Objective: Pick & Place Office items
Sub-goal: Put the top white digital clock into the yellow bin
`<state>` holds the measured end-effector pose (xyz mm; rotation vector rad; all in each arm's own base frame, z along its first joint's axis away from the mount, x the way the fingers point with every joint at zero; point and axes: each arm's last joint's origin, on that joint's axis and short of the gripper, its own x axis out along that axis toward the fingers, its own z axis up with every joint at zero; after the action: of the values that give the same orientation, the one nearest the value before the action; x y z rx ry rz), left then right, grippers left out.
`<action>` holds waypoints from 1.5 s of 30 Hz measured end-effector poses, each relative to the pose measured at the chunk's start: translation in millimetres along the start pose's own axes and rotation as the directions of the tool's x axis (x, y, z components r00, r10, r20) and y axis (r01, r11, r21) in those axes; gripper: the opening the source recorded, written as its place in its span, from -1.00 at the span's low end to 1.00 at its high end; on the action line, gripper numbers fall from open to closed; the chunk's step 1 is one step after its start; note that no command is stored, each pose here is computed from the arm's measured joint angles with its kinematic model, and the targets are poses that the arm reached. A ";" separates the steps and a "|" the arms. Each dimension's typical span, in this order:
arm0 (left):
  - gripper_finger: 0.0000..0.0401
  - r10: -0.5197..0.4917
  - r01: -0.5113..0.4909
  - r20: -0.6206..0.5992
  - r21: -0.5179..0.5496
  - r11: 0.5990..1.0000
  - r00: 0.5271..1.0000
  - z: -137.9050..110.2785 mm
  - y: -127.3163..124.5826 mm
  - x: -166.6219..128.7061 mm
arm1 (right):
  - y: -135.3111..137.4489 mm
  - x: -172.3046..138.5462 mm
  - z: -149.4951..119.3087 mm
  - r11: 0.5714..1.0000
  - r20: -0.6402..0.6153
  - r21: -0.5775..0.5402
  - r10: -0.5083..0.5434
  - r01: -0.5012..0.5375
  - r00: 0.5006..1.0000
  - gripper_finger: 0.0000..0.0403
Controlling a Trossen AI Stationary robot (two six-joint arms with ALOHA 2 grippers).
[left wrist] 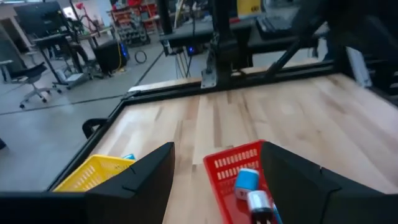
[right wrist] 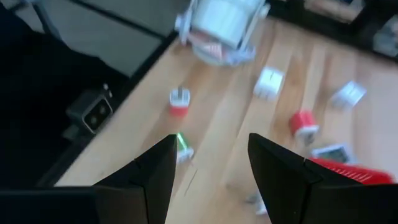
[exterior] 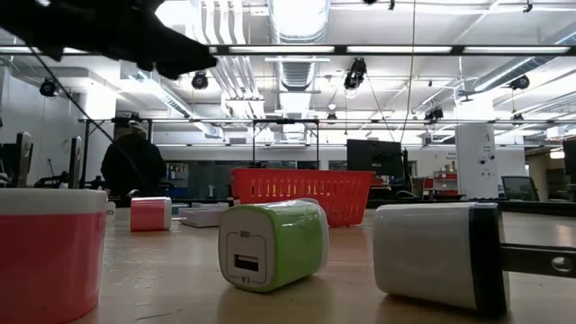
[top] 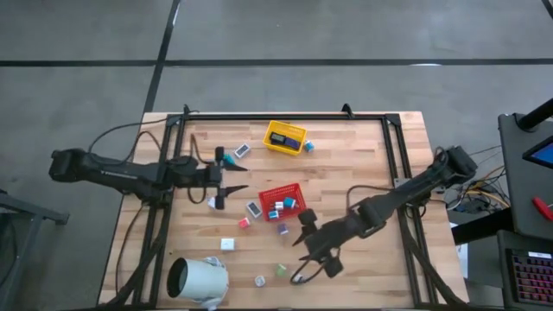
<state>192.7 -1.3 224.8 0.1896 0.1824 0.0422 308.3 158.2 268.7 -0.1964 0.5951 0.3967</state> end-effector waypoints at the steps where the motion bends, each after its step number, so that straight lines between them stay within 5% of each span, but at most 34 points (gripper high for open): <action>1: 0.19 -0.004 0.004 0.013 -0.005 1.000 1.000 -2.0 -1.1 -4.6 | -0.7 -6.2 0.5 1.000 0.029 -0.003 -0.002 0.002 1.000 -0.03; 22: 0.19 -0.020 0.020 -0.002 -0.067 0.998 1.000 -25.6 -6.4 -20.4 | -8.4 -97.6 -83.1 0.996 0.364 0.042 -0.094 0.084 0.927 -0.03; 33: 0.19 0.029 -0.041 -0.112 -0.104 0.994 0.993 -37.7 -7.4 -11.8 | -9.2 -107.5 -115.7 0.992 0.391 0.052 -0.123 0.112 0.912 -0.03; 45: 0.19 0.117 -0.150 -0.229 -0.131 0.980 0.966 -34.3 -2.2 1.4 | -9.3 -109.0 -121.9 0.992 0.390 0.031 -0.128 0.126 0.912 -0.03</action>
<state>187.8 2.9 191.0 0.0486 0.3870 0.2116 168.3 80.9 233.4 -0.1446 0.1864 0.2965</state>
